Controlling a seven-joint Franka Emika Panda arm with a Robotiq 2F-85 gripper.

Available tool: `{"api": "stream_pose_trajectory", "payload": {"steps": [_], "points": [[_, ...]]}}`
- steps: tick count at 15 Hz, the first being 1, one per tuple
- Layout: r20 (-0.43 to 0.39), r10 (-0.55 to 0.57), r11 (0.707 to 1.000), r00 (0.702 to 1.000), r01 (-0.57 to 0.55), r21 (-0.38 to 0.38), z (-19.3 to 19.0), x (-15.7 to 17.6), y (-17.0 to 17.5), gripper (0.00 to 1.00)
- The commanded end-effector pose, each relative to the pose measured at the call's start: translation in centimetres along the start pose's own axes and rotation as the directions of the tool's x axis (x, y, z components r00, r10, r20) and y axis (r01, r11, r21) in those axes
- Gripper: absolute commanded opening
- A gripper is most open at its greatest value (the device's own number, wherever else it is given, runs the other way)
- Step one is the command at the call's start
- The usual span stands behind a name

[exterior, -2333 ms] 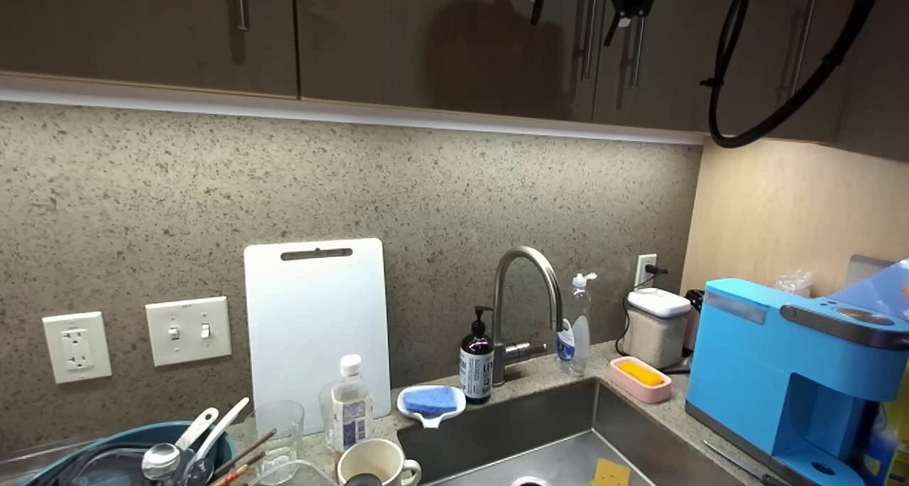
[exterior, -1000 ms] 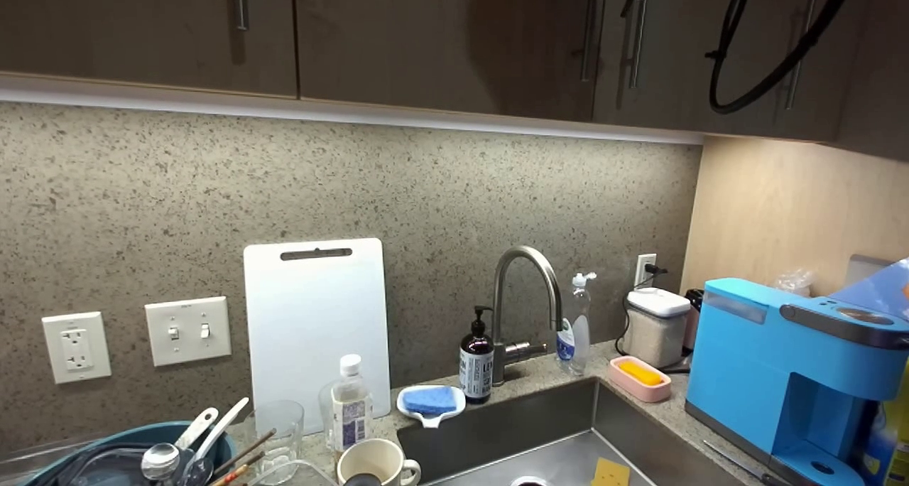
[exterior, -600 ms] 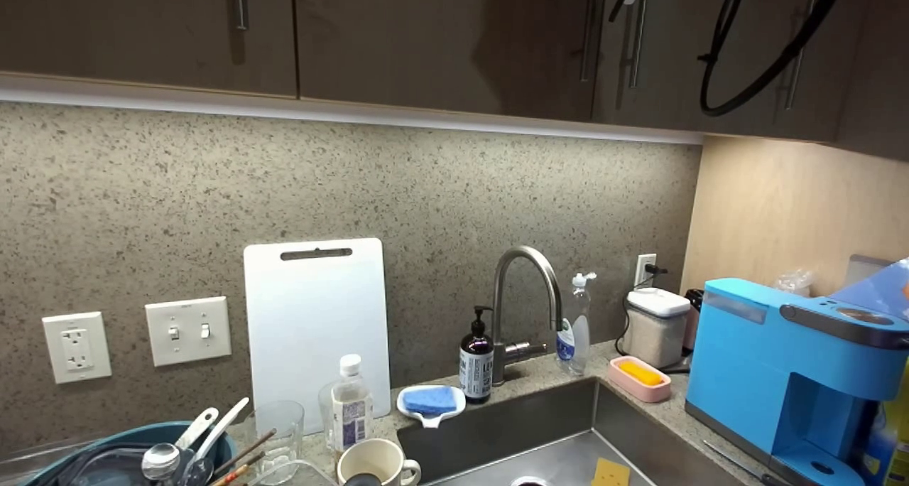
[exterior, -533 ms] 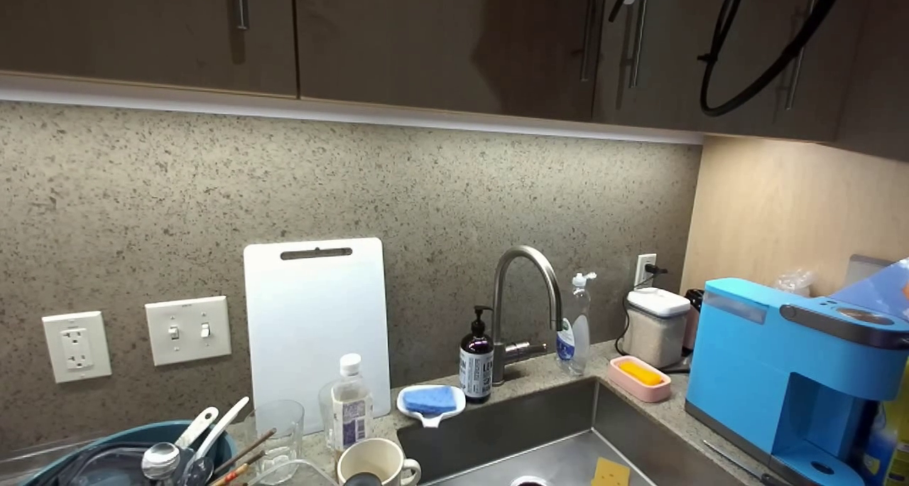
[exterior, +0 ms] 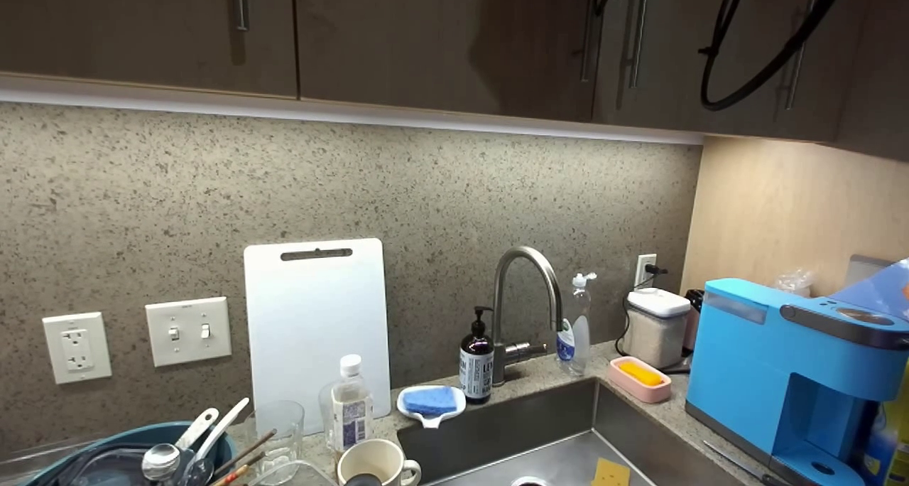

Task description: Open the left cabinet door

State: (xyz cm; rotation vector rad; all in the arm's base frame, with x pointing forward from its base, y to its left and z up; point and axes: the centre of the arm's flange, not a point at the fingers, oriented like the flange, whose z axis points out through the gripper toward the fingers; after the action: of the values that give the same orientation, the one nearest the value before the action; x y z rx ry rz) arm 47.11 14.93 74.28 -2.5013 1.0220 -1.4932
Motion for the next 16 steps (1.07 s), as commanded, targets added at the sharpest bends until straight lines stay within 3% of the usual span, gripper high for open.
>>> {"api": "stream_pose_trajectory", "payload": {"steps": [1,6,10,16], "points": [[0.003,0.013,1.0,1.0,-0.013,0.011,-0.3,0.5,0.6,0.33],[0.003,0.029,1.0,1.0,-0.029,0.005,-0.3,1.2,1.4,0.03],[-0.04,0.053,0.994,0.998,-0.057,-0.09,-1.0,0.2,1.4,0.01],[-0.041,0.03,0.99,0.999,-0.035,-0.137,-4.4,-2.3,1.3,0.03]]}}
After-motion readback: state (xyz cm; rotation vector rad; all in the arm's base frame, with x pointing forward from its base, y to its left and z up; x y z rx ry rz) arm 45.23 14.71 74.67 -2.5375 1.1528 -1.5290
